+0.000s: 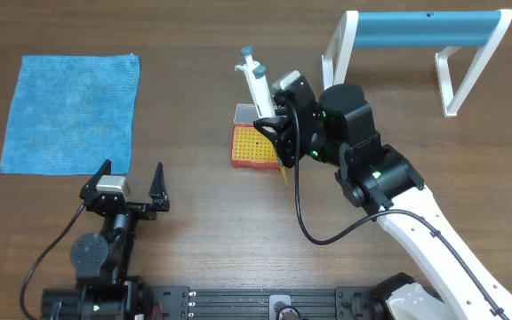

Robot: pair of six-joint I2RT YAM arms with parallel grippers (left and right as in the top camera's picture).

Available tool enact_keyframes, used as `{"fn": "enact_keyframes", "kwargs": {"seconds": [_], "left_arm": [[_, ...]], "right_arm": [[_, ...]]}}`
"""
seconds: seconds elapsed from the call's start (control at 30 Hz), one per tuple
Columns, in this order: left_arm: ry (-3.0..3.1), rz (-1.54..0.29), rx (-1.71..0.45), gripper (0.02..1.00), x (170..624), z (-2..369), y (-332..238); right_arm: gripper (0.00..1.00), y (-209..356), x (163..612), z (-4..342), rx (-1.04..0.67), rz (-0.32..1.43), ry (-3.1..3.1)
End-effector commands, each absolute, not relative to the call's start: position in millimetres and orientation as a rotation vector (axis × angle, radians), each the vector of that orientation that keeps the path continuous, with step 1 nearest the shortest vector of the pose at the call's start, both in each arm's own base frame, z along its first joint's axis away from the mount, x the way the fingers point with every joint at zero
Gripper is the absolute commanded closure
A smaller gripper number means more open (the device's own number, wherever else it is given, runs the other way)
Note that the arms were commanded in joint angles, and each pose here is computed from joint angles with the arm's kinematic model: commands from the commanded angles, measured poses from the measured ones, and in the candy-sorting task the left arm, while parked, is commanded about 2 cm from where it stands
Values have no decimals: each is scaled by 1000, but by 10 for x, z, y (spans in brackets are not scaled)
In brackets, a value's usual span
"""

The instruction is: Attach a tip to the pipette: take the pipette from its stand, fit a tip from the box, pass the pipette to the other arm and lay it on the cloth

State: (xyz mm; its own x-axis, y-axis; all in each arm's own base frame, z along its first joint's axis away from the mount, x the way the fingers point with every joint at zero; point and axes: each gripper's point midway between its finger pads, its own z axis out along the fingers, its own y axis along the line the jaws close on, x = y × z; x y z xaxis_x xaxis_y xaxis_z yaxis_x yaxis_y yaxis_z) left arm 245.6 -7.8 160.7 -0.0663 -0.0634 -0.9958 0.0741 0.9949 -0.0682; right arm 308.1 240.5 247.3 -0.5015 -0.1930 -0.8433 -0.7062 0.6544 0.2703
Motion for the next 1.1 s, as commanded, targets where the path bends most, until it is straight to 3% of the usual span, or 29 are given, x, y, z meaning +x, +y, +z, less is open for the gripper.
{"fn": "enact_keyframes", "kwargs": {"seconds": [0.03, 0.17, 0.2, 0.23, 0.27, 0.33, 0.5, 0.57, 0.73, 0.93, 1.0, 1.1], "left_arm": [[1636, -120, -8, 23, 2456, 1591, -73], [1632, -121, -7, 20, 2456, 1602, -75], [1593, -195, 18, 23, 2449, 1702, -181], [1558, -504, -20, 23, 2385, 1834, -462], [1620, -1043, -272, 23, 2254, 1818, -771], [1719, -1437, -632, 20, 2154, 1633, -929], [1433, -1300, -1070, 23, 2423, 1638, -326], [1373, -1219, -1147, 23, 2452, 1589, -149], [1265, -1229, -1237, 23, 2543, 1655, -10], [1400, -1407, -900, 20, 3089, 2304, -433], [1638, -1599, -275, 23, 3328, 2754, -1107], [1765, -1788, 315, 23, 3259, 2918, -1606]], "right_arm": [[919, 2423, 3090, 2527, -648, 816, 2039], [919, 2426, 3089, 2526, -487, 911, 2113], [921, 2429, 3086, 2528, -435, 942, 2133], [921, 2465, 3042, 2541, -415, 1001, 2148], [921, 2514, 2977, 2561, -435, 1057, 2149], [921, 2590, 2862, 2599, -469, 1156, 2152], [921, 2656, 2745, 2641, -494, 1256, 2157], [919, 2658, 2743, 2645, -497, 1258, 2155], [919, 2661, 2748, 2655, -498, 1258, 2148], [921, 2661, 2748, 2655, -498, 1259, 2148], [923, 2661, 2747, 2655, -498, 1259, 2149], [921, 2663, 2746, 2656, -498, 1260, 2148]]}}
